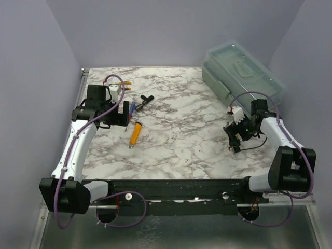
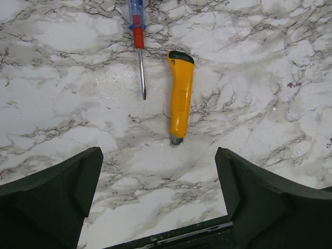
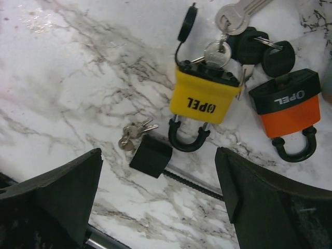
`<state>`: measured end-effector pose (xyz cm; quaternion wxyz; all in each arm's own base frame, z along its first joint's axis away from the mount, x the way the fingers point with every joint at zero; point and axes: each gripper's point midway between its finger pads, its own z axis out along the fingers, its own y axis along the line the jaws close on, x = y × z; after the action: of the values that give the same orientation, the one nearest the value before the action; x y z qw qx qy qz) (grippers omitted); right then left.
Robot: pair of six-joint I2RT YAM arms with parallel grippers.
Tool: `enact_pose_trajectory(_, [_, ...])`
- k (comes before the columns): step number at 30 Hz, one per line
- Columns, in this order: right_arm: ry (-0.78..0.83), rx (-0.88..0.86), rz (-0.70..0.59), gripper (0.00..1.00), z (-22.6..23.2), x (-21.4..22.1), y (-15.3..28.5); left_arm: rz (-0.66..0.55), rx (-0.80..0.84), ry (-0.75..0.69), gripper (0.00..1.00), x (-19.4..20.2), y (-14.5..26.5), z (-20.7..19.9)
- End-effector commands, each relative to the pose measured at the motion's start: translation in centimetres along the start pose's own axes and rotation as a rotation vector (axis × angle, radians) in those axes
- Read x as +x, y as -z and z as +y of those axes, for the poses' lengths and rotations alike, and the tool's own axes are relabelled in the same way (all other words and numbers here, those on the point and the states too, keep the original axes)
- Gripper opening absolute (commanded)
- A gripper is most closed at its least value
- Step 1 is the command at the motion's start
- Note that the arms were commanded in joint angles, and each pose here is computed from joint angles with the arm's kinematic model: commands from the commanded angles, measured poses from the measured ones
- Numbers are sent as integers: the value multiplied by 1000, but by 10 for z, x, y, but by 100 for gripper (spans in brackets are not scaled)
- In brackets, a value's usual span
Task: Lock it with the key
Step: Adjust the lock at the center of the board.
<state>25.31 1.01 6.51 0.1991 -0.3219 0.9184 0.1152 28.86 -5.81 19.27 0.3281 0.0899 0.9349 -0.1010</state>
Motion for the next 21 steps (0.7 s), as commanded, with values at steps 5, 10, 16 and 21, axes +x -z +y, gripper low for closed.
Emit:
enact_pose_trajectory(5, [-42, 94, 60, 97, -35, 10, -32, -80, 53, 13, 99, -20, 5, -11])
enact_pose_trajectory(10, [-65, 13, 40, 96, -29, 1, -43, -95, 72, 37, 99, -24, 6, -16])
enact_pose_trajectory(16, [-87, -117, -19, 94, -3, -23, -45, -94, 69, 28, 99, -24, 5, -15])
enact_pose_trajectory(21, [-104, -242, -47, 93, 21, -53, -52, -83, 83, 27, 99, -24, 1, -16])
